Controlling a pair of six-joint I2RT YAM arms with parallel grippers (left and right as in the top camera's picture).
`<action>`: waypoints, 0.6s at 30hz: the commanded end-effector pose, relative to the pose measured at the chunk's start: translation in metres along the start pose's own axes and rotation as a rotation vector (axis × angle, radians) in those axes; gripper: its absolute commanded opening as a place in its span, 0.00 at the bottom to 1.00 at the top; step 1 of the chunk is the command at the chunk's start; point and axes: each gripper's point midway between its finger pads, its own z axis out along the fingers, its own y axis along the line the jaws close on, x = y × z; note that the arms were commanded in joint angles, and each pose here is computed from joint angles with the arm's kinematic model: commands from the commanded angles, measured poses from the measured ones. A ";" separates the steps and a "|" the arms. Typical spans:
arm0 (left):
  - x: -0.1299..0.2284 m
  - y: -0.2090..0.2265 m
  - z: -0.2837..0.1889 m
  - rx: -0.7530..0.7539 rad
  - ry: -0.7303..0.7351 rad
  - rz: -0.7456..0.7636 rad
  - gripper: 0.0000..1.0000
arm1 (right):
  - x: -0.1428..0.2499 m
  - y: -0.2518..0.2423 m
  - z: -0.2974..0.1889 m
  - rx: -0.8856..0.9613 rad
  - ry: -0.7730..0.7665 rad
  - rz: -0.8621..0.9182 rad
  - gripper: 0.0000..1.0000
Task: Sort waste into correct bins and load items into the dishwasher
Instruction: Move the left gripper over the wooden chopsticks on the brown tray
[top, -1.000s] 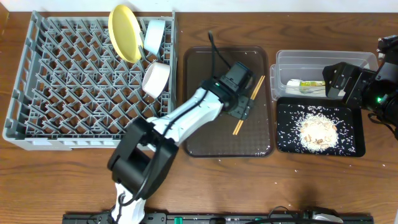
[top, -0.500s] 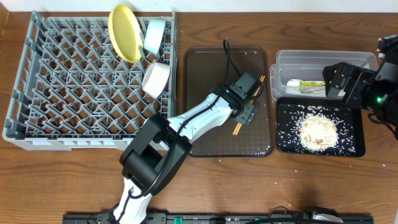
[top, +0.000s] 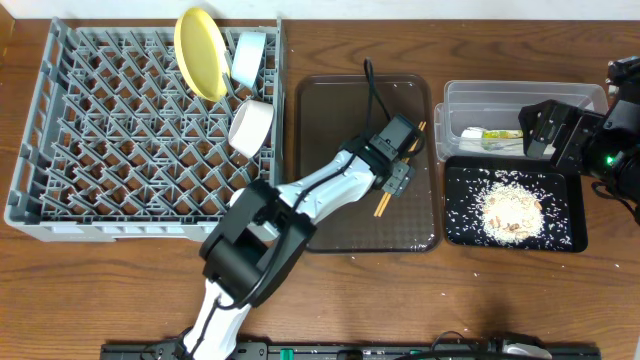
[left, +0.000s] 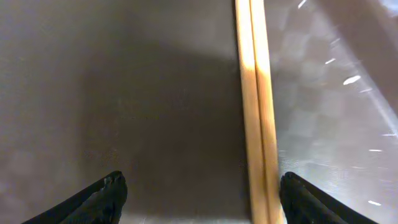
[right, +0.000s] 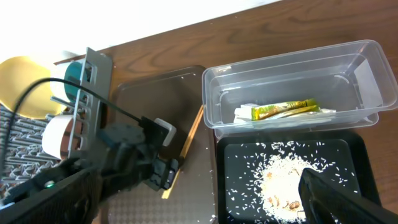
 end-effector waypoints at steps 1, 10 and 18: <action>0.001 0.005 0.009 -0.024 0.007 0.014 0.80 | -0.001 -0.003 -0.001 0.010 -0.007 -0.006 0.99; -0.003 0.011 0.008 -0.056 -0.008 0.012 0.78 | -0.001 -0.003 -0.001 0.010 -0.007 -0.006 0.99; -0.025 0.010 -0.021 -0.046 -0.081 0.017 0.77 | -0.001 -0.003 -0.001 0.010 -0.007 -0.006 0.99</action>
